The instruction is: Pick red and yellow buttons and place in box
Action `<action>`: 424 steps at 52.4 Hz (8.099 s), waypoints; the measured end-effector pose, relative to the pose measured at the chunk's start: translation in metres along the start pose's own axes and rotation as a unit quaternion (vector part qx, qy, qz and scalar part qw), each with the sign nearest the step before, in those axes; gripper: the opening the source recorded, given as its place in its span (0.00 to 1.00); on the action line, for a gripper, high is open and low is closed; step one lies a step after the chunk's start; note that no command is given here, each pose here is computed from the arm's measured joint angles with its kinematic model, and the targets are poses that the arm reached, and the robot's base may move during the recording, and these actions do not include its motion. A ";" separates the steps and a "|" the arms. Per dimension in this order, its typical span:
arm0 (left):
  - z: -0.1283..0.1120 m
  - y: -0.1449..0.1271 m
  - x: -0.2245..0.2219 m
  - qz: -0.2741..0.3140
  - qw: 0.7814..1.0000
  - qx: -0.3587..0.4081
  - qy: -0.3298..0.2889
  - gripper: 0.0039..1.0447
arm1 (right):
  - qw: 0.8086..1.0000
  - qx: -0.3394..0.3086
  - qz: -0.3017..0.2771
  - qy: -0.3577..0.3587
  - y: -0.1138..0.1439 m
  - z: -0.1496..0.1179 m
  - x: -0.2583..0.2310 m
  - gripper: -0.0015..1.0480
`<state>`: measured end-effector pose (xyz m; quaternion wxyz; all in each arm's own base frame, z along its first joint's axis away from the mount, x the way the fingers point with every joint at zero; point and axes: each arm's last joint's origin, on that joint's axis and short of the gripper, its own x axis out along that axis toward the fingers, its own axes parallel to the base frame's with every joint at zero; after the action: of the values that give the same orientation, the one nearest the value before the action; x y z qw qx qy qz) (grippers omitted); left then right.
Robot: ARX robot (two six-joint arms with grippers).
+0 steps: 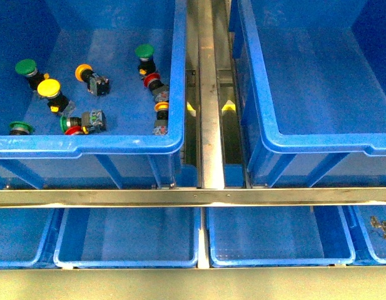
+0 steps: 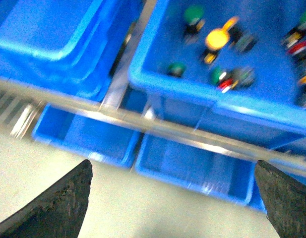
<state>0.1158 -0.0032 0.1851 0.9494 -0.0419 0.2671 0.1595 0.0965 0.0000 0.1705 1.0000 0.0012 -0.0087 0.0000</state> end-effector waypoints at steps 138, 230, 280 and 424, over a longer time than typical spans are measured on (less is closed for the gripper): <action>0.076 -0.103 0.356 -0.034 0.981 -0.152 0.114 0.93 | 1.000 0.000 0.000 0.000 0.000 0.000 0.000 0.94; 0.151 -0.054 0.234 -0.214 0.883 -0.367 0.199 0.32 | 1.000 0.000 0.000 0.000 0.000 0.000 0.000 0.94; 0.129 -0.260 0.134 -0.402 0.778 -0.344 0.338 0.32 | 1.000 0.000 0.000 0.000 0.000 0.000 0.000 0.94; 0.113 -0.290 0.111 -0.429 0.795 -0.272 0.331 0.43 | 0.882 -0.396 0.241 0.085 0.047 0.002 0.184 0.34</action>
<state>0.3549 -0.2277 0.2223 0.7238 -0.4587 0.4652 -0.2221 0.2801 0.0465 0.1763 0.8833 -0.3969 0.0775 0.2373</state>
